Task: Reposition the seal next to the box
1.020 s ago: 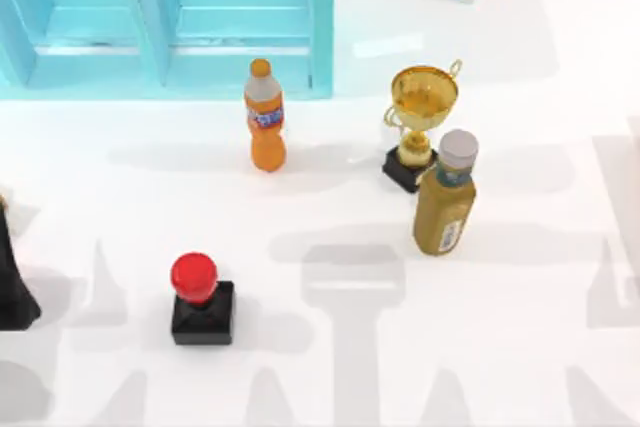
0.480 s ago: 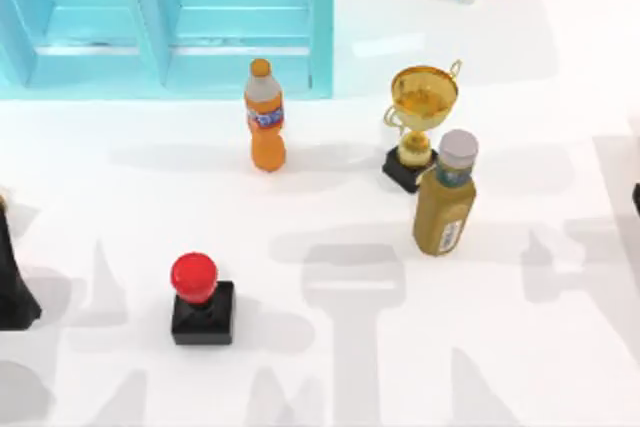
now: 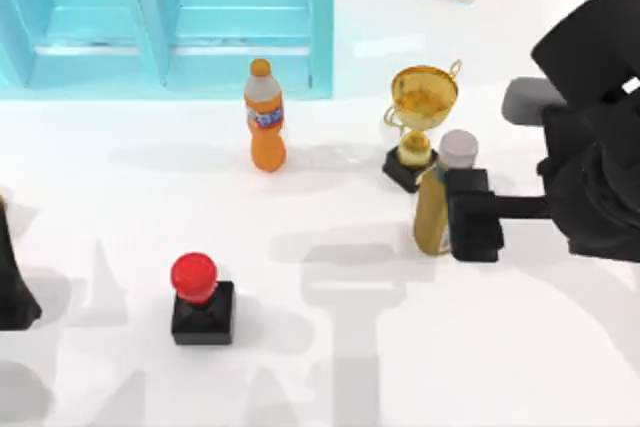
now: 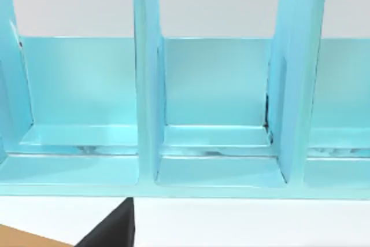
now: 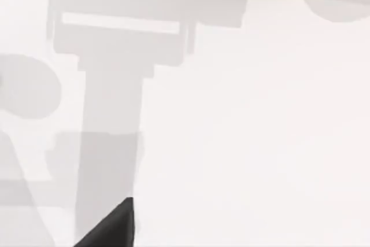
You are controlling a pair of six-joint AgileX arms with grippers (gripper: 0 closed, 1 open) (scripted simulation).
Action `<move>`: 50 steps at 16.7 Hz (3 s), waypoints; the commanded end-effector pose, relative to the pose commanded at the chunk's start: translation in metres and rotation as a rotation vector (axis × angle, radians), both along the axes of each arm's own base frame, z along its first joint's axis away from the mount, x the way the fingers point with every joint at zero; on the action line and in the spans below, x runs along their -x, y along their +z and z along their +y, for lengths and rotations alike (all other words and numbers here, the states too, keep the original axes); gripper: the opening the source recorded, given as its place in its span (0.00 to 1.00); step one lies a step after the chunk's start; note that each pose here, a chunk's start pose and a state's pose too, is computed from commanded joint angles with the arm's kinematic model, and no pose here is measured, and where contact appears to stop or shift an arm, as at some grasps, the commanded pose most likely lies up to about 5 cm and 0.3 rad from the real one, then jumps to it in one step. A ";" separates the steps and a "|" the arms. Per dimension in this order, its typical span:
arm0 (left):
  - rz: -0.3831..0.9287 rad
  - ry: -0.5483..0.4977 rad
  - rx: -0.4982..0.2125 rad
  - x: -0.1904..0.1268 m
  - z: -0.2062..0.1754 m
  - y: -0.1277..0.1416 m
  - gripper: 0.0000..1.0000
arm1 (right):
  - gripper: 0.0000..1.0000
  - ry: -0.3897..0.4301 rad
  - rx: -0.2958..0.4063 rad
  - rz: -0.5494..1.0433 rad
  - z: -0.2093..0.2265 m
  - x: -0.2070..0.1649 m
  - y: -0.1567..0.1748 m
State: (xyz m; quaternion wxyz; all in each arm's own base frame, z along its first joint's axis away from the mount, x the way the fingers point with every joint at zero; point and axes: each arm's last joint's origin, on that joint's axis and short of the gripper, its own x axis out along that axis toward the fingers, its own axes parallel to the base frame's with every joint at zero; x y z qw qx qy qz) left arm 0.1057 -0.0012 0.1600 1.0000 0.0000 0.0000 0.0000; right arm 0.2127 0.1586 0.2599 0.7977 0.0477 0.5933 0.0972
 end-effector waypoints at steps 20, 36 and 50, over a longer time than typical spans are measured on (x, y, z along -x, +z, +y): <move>0.000 0.000 0.000 0.000 0.000 0.000 1.00 | 1.00 -0.110 0.192 -0.008 0.283 0.003 -0.020; 0.000 0.000 0.000 0.000 0.000 0.000 1.00 | 1.00 -0.110 0.192 -0.008 0.283 -0.027 -0.114; 0.000 0.000 0.000 0.000 0.000 0.000 1.00 | 0.25 -0.110 0.192 -0.008 0.283 -0.027 -0.115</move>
